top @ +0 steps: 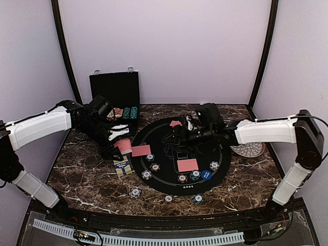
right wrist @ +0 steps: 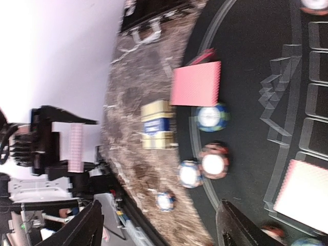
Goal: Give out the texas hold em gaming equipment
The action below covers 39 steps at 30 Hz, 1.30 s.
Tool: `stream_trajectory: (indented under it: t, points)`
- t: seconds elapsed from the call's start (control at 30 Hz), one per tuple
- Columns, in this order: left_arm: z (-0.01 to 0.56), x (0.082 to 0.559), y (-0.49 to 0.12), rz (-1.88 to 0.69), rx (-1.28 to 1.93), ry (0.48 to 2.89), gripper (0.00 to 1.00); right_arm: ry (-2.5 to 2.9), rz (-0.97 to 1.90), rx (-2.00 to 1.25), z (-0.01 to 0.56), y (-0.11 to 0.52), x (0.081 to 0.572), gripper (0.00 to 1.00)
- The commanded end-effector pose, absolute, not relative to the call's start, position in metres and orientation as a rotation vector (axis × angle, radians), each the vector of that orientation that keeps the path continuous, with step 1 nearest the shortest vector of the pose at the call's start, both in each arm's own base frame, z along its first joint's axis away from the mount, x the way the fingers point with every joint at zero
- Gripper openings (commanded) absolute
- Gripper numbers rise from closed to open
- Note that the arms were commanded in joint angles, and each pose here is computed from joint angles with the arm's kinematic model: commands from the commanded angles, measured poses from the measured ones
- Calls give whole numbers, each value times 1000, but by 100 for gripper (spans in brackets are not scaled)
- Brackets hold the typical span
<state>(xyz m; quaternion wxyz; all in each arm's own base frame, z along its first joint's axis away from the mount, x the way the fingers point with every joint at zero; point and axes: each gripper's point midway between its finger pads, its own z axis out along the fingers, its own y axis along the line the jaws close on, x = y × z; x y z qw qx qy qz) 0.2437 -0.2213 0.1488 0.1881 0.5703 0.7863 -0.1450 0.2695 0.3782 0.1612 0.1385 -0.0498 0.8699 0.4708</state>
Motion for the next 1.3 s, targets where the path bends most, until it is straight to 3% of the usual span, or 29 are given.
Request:
stream_trajectory:
  t: [0.0, 0.33, 1.27]
  points:
    - [163, 244, -228, -447, 1584, 2181, 0, 2389, 1650, -241, 193, 436, 253, 79]
    - [163, 245, -229, -441, 1581, 2180, 0, 2369, 1822, -377, 195, 501, 229, 80]
    - [160, 247, -229, -427, 1589, 2185, 0, 2355, 1984, -443, 184, 550, 221, 80]
